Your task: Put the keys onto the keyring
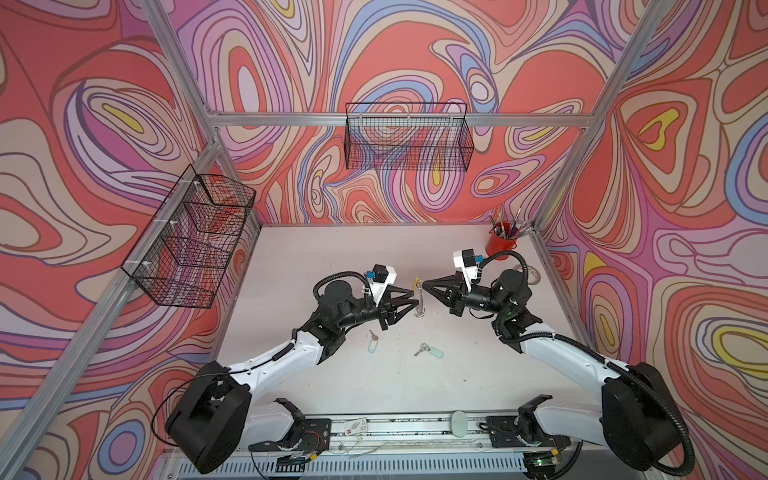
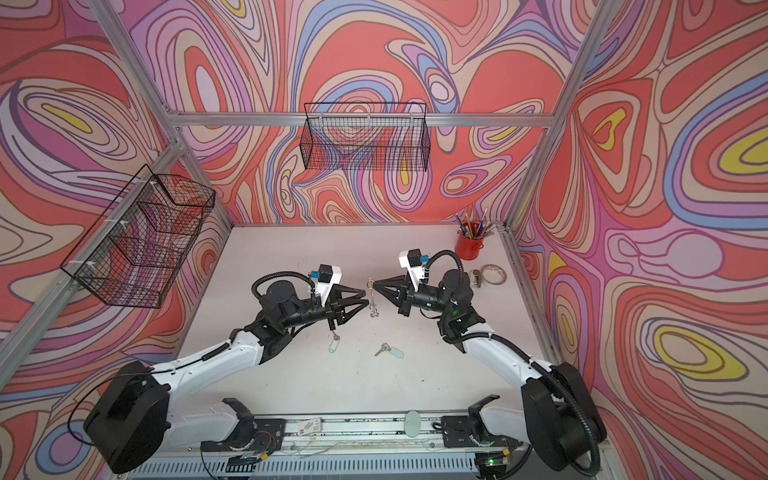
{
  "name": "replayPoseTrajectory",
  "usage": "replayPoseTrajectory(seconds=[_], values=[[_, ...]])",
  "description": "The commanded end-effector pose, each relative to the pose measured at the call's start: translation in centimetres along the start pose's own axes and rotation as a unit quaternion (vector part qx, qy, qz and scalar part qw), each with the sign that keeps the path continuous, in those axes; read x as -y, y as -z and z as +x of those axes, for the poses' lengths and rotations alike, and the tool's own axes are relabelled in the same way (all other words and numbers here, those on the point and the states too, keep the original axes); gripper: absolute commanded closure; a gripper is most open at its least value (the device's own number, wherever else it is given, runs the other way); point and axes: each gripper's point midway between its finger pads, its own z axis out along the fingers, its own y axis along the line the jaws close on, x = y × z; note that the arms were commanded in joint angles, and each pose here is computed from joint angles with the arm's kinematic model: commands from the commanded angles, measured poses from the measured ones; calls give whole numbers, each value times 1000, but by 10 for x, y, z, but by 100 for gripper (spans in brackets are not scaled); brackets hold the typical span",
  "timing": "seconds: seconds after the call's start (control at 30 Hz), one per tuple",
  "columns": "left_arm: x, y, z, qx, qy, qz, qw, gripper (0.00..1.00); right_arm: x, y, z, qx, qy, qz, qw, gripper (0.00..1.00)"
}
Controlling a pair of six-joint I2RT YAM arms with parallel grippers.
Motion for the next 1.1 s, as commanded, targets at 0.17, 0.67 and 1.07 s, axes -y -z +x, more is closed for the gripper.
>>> replayPoseTrajectory(seconds=[0.17,0.67,1.07], values=[[5,32,-3,-109,-107,-4,988,52,-14,-3,10,-23,65,-4,998,100],[0,4,-21,-158,-132,55,977,72,-24,-5,13,-24,81,-14,996,100],[2,-6,-22,-152,-132,67,977,88,-22,-6,12,-24,77,-14,997,100]])
